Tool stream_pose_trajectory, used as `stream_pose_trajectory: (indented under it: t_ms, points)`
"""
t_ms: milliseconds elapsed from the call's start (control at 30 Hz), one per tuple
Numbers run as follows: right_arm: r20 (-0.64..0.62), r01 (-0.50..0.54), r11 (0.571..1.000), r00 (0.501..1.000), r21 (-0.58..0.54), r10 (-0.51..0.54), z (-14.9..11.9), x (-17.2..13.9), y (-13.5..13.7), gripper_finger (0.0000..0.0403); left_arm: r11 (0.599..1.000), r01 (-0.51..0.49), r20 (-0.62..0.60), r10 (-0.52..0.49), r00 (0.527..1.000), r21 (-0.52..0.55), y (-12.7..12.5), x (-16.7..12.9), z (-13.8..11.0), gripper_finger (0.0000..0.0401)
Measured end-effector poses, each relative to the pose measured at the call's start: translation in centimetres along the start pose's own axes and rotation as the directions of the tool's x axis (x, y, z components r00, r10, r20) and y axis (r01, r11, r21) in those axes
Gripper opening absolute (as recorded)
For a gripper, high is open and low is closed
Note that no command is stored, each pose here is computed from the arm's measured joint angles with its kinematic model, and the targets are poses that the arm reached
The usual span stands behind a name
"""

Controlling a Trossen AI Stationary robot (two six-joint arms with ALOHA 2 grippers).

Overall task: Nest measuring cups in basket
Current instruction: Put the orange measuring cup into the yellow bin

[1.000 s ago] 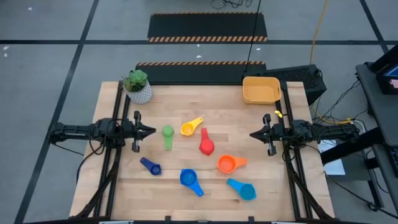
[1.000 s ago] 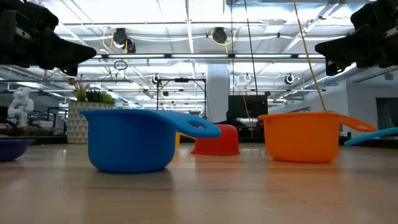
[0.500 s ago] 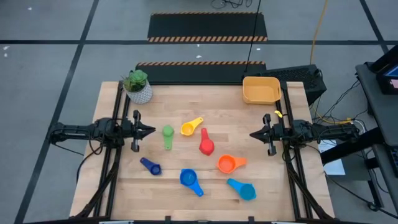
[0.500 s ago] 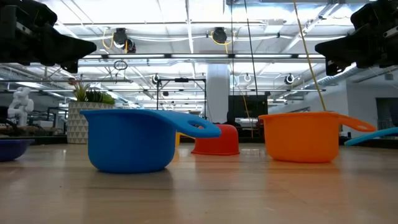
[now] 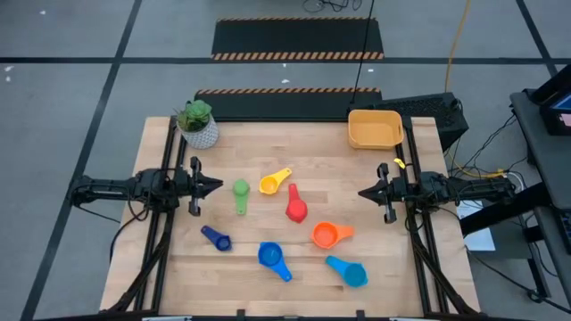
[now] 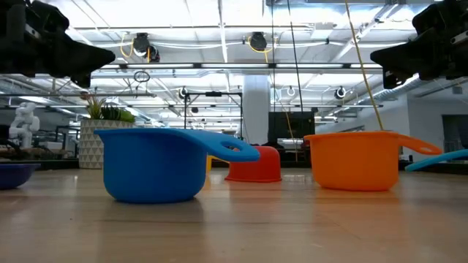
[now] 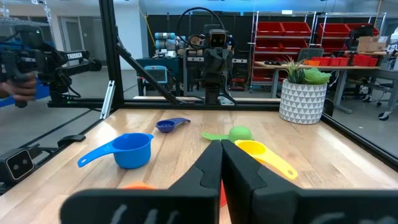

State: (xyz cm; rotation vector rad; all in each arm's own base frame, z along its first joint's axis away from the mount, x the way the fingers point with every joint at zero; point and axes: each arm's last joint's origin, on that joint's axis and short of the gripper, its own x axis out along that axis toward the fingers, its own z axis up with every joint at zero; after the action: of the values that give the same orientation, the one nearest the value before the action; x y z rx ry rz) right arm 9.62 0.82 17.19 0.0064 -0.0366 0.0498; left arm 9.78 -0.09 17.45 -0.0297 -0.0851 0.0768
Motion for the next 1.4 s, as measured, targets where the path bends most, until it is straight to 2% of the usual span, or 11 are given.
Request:
stream_pose_trajectory:
  t_ms: [67, 167, 333, 500, 633, 800, 933, 1133, 1300, 1400]
  points:
    - [0.000, 0.000, 1.000, 1.000, 0.000, 0.000, 0.0, 0.0, 0.0, 0.0000, 0.998, 0.003, 0.046, 0.000, 0.999, -0.059, 0.0, 0.0, 0.4, 0.0037]
    - [0.005, 0.000, 1.000, 1.000, 0.000, 0.000, 0.0, 0.0, 0.0, 0.0000, 0.996, 0.029, 0.175, -0.013, 0.985, -0.088, 0.0, -0.2, 1.7, 0.0037]
    - [0.009, 0.001, 1.000, 1.000, 0.001, -0.001, 0.1, 0.0, 0.0, 0.0000, 0.995, 0.098, 0.361, -0.082, 0.929, -0.026, -0.2, -0.7, 3.5, 0.0037]
    - [0.014, 0.001, 1.000, 1.000, 0.001, -0.001, 0.1, 0.0, 0.0, 0.0000, 0.996, 0.070, 0.411, -0.088, 0.907, 0.058, -0.3, -0.9, 4.8, 0.0037]
    - [0.037, 0.001, 1.000, 0.999, 0.002, -0.001, 0.4, 0.0, 0.0, 0.0000, 0.994, 0.078, 0.418, -0.105, 0.903, 0.080, -0.4, -0.8, 6.8, 0.0037]
    - [0.074, -0.005, 0.997, 0.997, 0.077, -0.001, 0.7, 0.0, 0.0, 0.0000, 0.987, 0.122, 0.357, -0.151, 0.922, 0.102, -0.7, 0.5, 10.3, 0.0037]
    - [0.088, -0.017, 0.979, 0.996, 0.202, -0.001, 0.8, 0.0, 0.0, 0.0000, 0.984, 0.141, 0.262, -0.164, 0.951, 0.106, -1.1, 2.7, 13.4, 0.0037]
    - [0.096, -0.044, 0.899, 0.995, 0.436, 0.002, 0.9, 0.0, 0.0, 0.0000, 0.958, 0.241, 0.203, -0.270, 0.941, 0.156, -2.1, 7.2, 17.8, 0.0037]
    - [0.069, -0.079, 0.855, 0.996, 0.513, 0.050, 0.7, 0.0, 0.1, 0.0000, 0.936, 0.326, 0.066, -0.336, 0.939, 0.130, -3.1, 11.5, 19.8, 0.0037]
    - [0.007, -0.074, 0.817, 0.996, 0.573, 0.085, 0.1, 0.1, 0.3, 0.0000, 0.920, 0.361, -0.001, -0.365, 0.931, 0.152, -4.1, 13.9, 20.3, 0.0037]
